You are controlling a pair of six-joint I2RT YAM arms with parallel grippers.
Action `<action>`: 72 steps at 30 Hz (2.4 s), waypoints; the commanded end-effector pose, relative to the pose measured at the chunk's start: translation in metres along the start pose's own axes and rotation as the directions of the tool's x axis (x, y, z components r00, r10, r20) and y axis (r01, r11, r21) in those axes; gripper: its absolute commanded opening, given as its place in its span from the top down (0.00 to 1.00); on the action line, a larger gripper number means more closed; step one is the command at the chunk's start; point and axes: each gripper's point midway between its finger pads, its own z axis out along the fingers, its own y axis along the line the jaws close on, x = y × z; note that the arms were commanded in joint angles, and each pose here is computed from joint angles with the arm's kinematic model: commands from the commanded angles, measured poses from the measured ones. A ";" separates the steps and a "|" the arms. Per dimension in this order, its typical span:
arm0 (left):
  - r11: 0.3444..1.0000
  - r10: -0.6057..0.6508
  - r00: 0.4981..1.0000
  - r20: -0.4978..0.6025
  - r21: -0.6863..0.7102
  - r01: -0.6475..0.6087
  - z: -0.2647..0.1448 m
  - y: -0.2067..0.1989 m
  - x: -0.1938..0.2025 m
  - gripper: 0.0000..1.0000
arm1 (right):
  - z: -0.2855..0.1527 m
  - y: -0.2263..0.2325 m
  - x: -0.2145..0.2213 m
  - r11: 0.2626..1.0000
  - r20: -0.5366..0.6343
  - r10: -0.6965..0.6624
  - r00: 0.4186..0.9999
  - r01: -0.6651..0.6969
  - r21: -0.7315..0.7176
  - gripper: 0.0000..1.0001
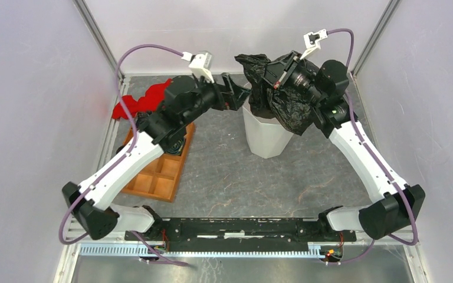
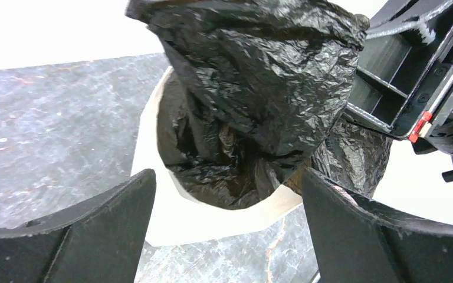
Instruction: Put the trash bags into the trash bin
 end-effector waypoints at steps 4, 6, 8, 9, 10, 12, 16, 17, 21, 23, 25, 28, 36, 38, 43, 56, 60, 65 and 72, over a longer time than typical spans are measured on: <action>0.994 0.045 0.998 -0.050 -0.101 -0.050 -0.025 0.025 0.016 0.05 | -0.016 0.053 -0.031 0.990 0.060 -0.075 0.995 0.082 -0.116 1.00; 0.997 0.061 0.998 -0.015 0.053 -0.060 -0.035 -0.003 0.008 0.00 | -0.019 0.058 -0.031 0.989 0.073 -0.041 0.997 0.051 -0.141 0.99; 0.974 0.078 0.996 0.041 0.211 -0.085 -0.048 -0.033 -0.003 0.00 | -0.020 0.060 -0.030 0.988 0.072 -0.006 0.997 0.017 -0.152 0.99; 0.957 0.084 0.995 0.062 0.273 -0.098 -0.054 -0.046 -0.007 0.00 | -0.020 0.061 -0.030 0.987 0.074 0.009 0.997 0.003 -0.160 0.99; 0.935 0.088 0.992 0.092 0.335 -0.114 -0.059 -0.059 -0.014 0.00 | -0.020 0.063 -0.029 0.985 0.076 0.031 0.997 -0.017 -0.173 0.99; 0.910 0.071 0.990 0.119 0.398 -0.113 -0.061 -0.075 -0.023 0.00 | -0.022 0.063 -0.027 0.981 0.091 0.086 0.992 -0.068 -0.183 0.99; 0.882 0.048 0.994 0.102 0.462 -0.090 -0.045 -0.102 -0.028 0.00 | -0.016 0.069 -0.025 0.977 0.108 0.123 0.986 -0.101 -0.186 0.99; 0.890 0.037 0.994 0.108 0.448 -0.082 -0.039 -0.105 -0.032 0.00 | -0.013 0.071 -0.022 0.977 0.096 0.126 0.987 -0.107 -0.186 0.99; 0.939 0.005 0.999 0.034 0.343 -0.016 -0.005 -0.091 -0.019 0.00 | -0.008 0.080 -0.021 0.973 0.095 0.138 0.986 -0.117 -0.198 0.99; 0.946 -0.004 1.000 0.022 0.323 -0.003 0.002 -0.086 -0.014 0.01 | -0.009 0.082 -0.023 0.974 0.109 0.142 0.984 -0.119 -0.194 0.99; 0.955 -0.009 1.000 0.022 0.296 0.003 0.007 -0.080 -0.011 0.07 | -0.009 0.082 -0.025 0.974 0.119 0.147 0.982 -0.122 -0.190 0.99; 0.968 -0.010 1.000 0.009 0.249 0.008 0.011 -0.070 -0.006 0.20 | -0.010 0.084 -0.025 0.972 0.122 0.159 0.980 -0.134 -0.194 0.99; 0.985 -0.020 1.000 0.016 0.174 0.017 0.025 -0.057 -0.005 0.59 | -0.014 0.081 -0.020 0.975 0.121 0.143 0.982 -0.118 -0.189 0.98; 0.989 -0.021 1.000 0.018 0.144 0.019 0.027 -0.052 -0.006 0.74 | -0.014 0.075 -0.015 0.986 0.112 0.070 0.991 -0.052 -0.161 0.83; 0.999 -0.032 0.999 0.026 0.029 0.031 0.027 -0.029 -0.002 0.98 | -0.027 0.043 -0.009 0.955 0.028 -0.296 0.955 0.295 0.011 0.30; 0.990 -0.036 0.997 0.069 -0.131 0.044 0.009 0.010 -0.002 0.98 | -0.140 -0.011 -0.046 0.585 -0.155 -0.683 0.714 0.661 0.470 0.02; 0.990 -0.034 0.998 0.059 -0.133 0.042 0.009 0.010 -0.003 0.98 | -0.156 -0.028 -0.060 0.491 -0.189 -0.694 0.695 0.649 0.581 0.02; 0.993 -0.040 0.998 0.054 -0.111 0.046 0.008 0.005 -0.002 0.98 | -0.130 -0.048 -0.061 0.517 -0.212 -0.664 0.717 0.645 0.563 0.03; 0.998 -0.047 0.998 0.039 -0.033 0.048 0.007 -0.011 -0.004 0.98 | -0.078 -0.071 -0.021 0.687 -0.251 -0.557 0.791 0.609 0.397 0.42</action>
